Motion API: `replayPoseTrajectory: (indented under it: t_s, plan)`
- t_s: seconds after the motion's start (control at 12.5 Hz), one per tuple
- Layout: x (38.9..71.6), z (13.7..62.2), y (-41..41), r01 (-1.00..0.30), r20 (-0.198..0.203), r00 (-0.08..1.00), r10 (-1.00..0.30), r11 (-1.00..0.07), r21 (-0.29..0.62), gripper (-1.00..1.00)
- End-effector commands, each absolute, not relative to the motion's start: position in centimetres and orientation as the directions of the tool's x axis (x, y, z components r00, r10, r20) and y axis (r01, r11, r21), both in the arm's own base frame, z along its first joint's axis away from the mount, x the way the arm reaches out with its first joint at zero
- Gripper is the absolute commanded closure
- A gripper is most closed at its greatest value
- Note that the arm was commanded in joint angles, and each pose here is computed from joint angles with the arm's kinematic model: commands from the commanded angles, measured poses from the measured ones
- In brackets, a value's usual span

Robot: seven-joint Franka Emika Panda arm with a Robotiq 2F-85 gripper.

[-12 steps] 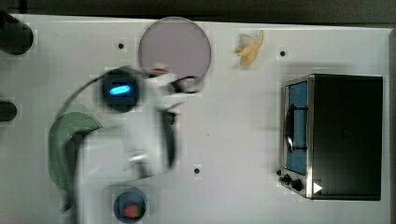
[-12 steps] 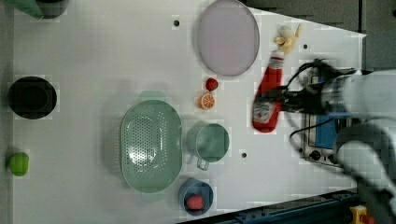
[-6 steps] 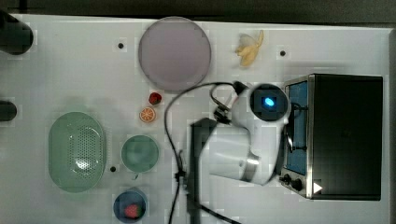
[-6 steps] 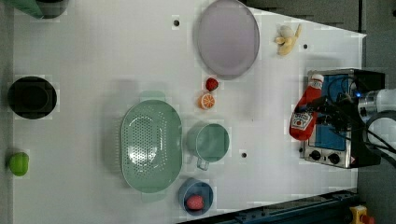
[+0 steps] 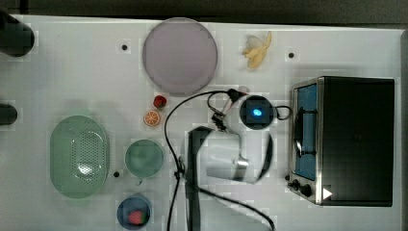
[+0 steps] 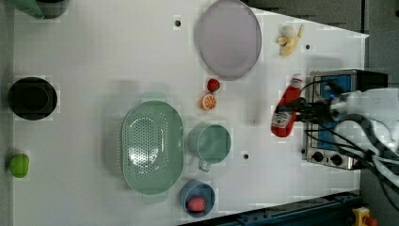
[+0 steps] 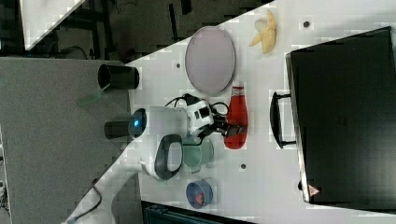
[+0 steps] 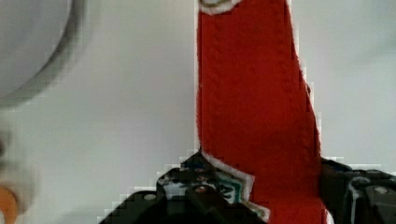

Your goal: Pick ketchup from strainer and place it on the table

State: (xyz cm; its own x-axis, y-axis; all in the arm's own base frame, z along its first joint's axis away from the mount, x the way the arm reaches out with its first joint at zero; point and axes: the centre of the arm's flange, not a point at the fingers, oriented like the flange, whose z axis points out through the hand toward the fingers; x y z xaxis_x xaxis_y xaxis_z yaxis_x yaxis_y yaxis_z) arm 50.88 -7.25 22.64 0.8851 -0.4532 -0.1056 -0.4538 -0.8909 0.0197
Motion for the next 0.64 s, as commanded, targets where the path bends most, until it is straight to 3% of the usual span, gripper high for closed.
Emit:
replayPoseTrajectory:
  t_s: [0.08, 0.24, 0.48, 0.64]
  plan:
    - [50.4, 18.6, -4.3, -0.361, -0.132, 0.924, -0.360, -0.933, 0.018, -0.25]
    - [50.2, 16.8, -4.4, -0.364, -0.136, 0.922, -0.363, -0.931, 0.019, -0.31]
    - [50.5, 17.5, -4.5, -0.366, -0.117, 0.923, -0.366, -0.930, 0.014, -0.95]
    - [51.8, 21.4, -4.3, -0.371, -0.065, 0.927, -0.370, -0.929, 0.000, -1.00]
